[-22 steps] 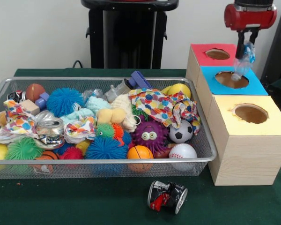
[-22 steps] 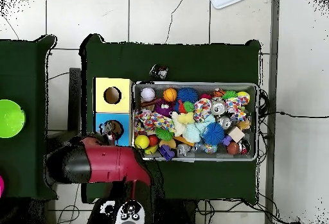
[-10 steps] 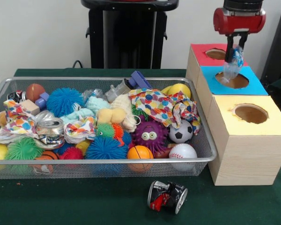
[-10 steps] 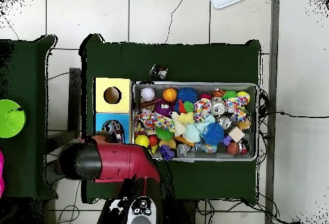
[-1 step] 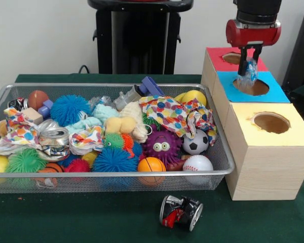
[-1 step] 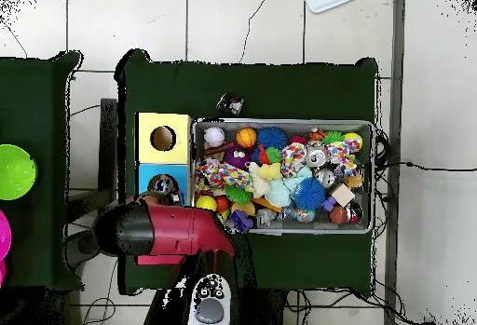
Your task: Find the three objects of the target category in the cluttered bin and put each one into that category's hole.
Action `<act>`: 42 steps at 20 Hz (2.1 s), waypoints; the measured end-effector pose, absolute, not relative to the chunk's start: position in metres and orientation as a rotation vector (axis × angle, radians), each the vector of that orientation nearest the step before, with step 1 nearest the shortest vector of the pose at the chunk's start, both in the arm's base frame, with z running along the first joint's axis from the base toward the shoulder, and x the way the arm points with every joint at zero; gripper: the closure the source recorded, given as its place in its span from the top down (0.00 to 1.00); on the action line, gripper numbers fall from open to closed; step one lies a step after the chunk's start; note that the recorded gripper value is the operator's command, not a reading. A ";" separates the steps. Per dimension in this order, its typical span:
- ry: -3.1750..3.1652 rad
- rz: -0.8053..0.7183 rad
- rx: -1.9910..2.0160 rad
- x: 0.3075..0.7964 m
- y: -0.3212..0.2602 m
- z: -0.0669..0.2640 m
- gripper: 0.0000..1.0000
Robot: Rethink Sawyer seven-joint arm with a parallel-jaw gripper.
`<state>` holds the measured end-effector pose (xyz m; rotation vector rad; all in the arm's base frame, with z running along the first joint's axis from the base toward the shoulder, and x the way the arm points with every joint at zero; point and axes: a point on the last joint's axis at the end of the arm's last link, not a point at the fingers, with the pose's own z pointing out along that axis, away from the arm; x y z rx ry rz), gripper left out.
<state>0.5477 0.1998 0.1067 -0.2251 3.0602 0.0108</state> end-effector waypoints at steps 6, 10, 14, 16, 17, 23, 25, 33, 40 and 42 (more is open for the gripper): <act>3.044 0.009 -0.220 0.550 0.199 0.100 0.00; 3.037 0.014 -0.223 0.550 0.201 0.094 1.00; 3.045 0.011 -0.232 0.546 0.203 0.089 1.00; 3.049 0.009 -0.239 0.544 0.205 0.087 1.00; 3.049 0.009 -0.242 0.544 0.206 0.087 1.00; 3.045 0.011 -0.255 0.544 0.211 0.095 1.00; 3.060 0.016 -0.255 0.543 0.211 0.102 1.00; 3.154 0.032 -0.292 0.544 0.203 0.132 1.00; 3.169 -0.004 -0.275 0.570 0.162 0.155 1.00; 3.148 -0.022 -0.260 0.584 0.145 0.159 1.00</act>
